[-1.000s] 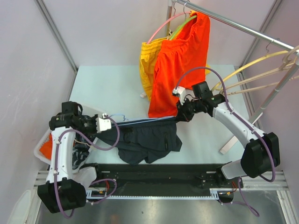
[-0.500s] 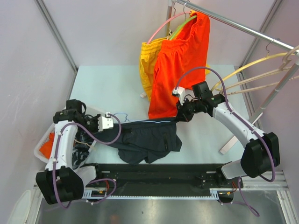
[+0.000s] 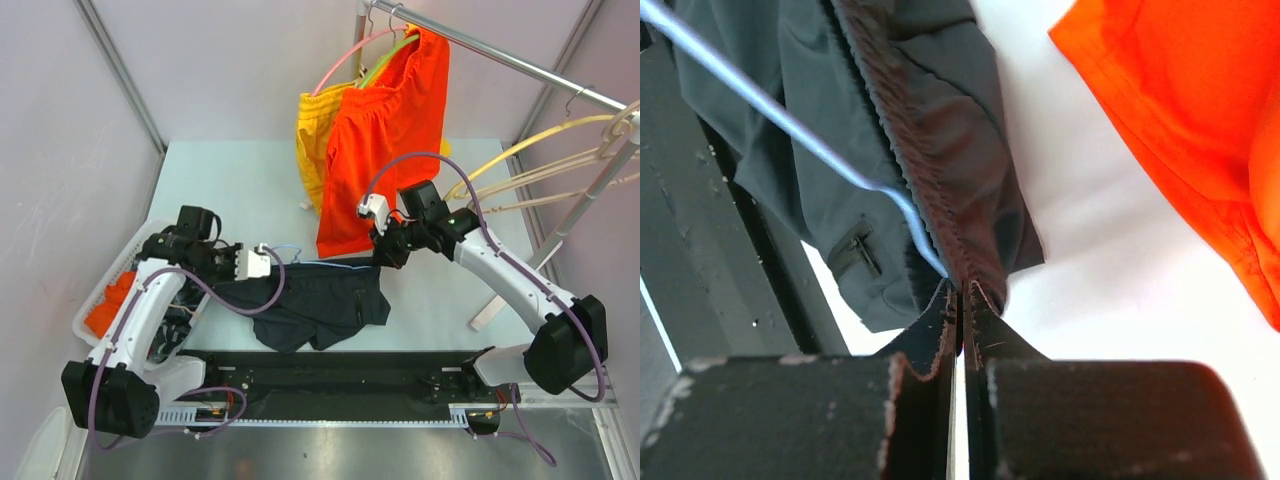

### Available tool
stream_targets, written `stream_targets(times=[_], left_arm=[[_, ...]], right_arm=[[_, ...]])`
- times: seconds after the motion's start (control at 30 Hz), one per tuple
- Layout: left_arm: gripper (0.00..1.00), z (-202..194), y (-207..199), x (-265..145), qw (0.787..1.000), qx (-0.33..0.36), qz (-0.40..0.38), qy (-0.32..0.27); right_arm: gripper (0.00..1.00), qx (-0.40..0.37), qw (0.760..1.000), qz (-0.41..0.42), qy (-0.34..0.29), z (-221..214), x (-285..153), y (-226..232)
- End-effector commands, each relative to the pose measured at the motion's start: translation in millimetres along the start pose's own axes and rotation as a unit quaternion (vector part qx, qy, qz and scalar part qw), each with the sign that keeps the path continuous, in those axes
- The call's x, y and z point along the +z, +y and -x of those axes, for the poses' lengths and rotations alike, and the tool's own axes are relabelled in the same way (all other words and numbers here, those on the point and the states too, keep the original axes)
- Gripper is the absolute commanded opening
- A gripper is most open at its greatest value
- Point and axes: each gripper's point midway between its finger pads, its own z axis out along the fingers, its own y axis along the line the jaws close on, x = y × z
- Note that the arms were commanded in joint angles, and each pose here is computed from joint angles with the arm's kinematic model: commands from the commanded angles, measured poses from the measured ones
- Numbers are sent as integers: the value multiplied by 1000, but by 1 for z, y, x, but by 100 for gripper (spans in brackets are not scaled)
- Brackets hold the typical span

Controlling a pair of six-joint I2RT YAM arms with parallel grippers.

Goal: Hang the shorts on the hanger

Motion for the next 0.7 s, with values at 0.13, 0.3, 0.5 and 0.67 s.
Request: stream_targets(times=[0.13,0.3,0.5,0.67], left_arm=[[0,-26,8,-4,993,-77,-1,85],[0,-23,4,-5,996,-58,-8,67],[0,18,3,-18,1000,-17,-2,-16],[0,27,0,-21,999,8,-3,-38]], right_arm=[[0,-49,998,-15,-22,14,-23,12],[0,-54,998,-15,-15,10,-24,13],[55,-70,996,-11,-49,33,-21,21],[74,-102,990,16,-96,56,-35,50]])
